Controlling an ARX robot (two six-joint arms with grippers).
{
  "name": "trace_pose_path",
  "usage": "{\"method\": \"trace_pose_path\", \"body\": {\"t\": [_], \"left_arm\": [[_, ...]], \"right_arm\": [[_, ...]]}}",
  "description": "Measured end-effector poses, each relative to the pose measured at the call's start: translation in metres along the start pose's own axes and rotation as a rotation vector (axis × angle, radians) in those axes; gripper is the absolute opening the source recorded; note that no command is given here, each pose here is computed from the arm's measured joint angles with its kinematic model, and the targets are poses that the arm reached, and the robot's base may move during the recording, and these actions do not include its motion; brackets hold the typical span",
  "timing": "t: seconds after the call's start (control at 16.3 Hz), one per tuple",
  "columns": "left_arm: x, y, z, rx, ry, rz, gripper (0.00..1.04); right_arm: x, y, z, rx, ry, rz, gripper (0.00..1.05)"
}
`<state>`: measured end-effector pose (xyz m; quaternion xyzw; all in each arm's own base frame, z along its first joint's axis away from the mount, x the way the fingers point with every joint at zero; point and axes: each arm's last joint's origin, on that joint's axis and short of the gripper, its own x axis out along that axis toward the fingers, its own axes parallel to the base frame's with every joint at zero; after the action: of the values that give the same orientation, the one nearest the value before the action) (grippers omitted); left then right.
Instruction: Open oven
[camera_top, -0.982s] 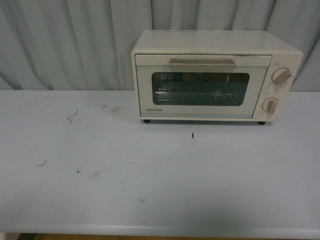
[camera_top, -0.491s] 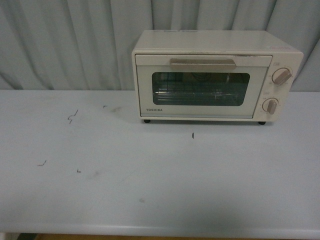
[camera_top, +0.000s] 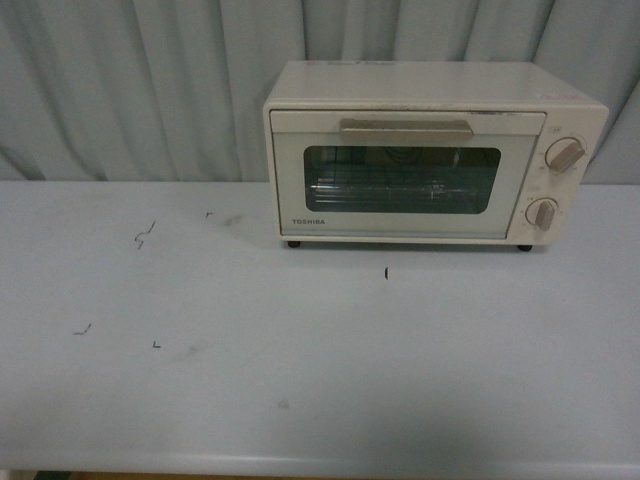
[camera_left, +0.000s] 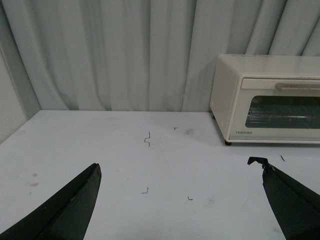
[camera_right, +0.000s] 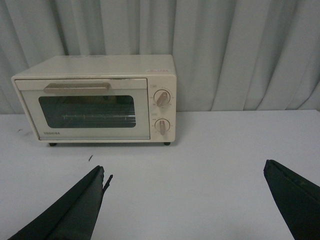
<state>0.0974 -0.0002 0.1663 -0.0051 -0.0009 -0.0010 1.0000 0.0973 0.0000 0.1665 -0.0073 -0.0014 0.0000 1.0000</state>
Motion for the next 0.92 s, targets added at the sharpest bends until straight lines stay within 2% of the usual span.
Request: {"method": "trace_pose_path", "body": {"t": [0.92], "left_arm": [[0.0000, 0.0000, 0.0000, 0.000, 0.000, 0.000, 0.98]], "right_arm": [[0.0000, 0.0000, 0.0000, 0.000, 0.000, 0.000, 0.98]]}}
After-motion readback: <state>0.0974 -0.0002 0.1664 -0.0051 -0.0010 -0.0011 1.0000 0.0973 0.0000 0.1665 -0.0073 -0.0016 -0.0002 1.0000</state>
